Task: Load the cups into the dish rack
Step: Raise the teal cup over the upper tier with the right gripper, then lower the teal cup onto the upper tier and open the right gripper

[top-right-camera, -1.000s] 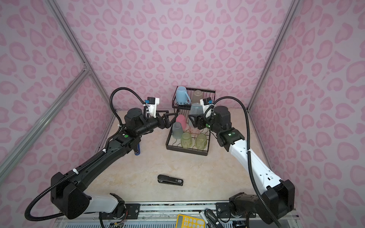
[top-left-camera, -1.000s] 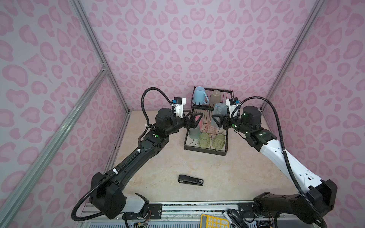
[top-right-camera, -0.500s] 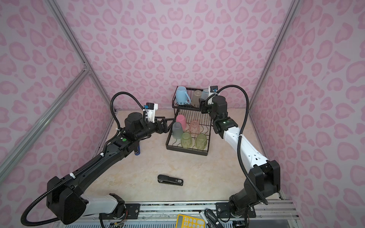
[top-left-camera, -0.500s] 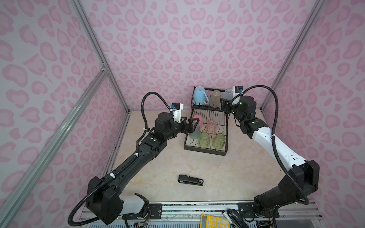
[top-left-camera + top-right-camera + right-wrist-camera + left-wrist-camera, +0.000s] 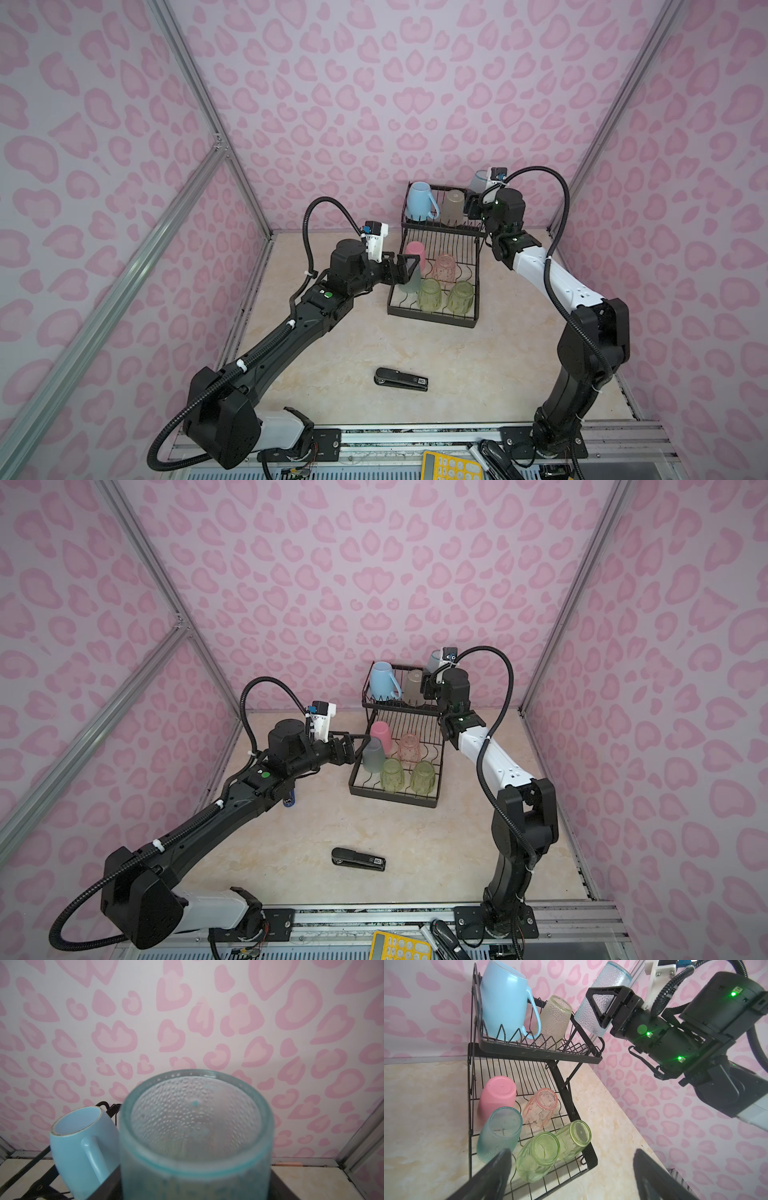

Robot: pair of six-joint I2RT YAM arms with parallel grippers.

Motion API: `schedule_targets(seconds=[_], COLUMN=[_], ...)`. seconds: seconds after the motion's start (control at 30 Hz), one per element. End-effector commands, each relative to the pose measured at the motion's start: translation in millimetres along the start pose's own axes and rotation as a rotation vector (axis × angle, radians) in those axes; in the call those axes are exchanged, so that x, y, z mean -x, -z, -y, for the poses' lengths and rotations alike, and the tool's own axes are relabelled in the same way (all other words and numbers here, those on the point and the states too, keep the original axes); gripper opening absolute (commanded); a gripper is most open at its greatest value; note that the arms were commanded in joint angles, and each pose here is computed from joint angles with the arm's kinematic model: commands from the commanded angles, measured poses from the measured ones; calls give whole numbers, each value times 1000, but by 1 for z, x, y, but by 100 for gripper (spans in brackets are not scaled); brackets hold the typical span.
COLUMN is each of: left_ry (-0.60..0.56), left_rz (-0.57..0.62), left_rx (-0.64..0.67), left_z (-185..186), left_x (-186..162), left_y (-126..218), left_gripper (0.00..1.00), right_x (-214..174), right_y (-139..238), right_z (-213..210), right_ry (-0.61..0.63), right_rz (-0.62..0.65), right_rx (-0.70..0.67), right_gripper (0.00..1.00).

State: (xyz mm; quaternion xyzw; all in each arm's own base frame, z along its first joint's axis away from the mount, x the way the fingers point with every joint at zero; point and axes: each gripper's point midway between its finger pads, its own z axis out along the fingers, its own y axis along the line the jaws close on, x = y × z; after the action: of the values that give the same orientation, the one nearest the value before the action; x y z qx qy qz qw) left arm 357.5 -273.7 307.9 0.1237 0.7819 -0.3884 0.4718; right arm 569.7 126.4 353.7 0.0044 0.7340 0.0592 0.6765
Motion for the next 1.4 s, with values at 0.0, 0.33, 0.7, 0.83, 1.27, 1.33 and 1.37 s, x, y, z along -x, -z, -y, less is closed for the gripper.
schedule_targets(seconds=[0.0,0.33,0.7,0.83,1.27,1.33,1.37], left_ry=[1,15,23,28,34,35,36], left_rz=[3,-17,-22,-21,-22,-23,-25], left_rx=[-32,-46,-43,-44,-46,-48,-47], left_z=[4,3,2,2,2,2,2], left_x=[2,-3,-7,-7,-7,-8,-9], left_y=[-5,-11,-10,-9,-9,-9,-9], left_gripper=[93,93,92,92,92,92,92], right_x=[8,-7,-32,-41,-57,-56,-57], right_y=[-9,-25,-37,-40,-43,-42,-42], right_z=[3,12,19,20,7,4,6], right_ry=[17,36,55,67,143,149,144], right_rz=[50,49,34,36,11,8,4], right_rx=[-26,-79,-121,-128,-158,-165,-178], right_gripper=[30,31,31,31,31,31,31])
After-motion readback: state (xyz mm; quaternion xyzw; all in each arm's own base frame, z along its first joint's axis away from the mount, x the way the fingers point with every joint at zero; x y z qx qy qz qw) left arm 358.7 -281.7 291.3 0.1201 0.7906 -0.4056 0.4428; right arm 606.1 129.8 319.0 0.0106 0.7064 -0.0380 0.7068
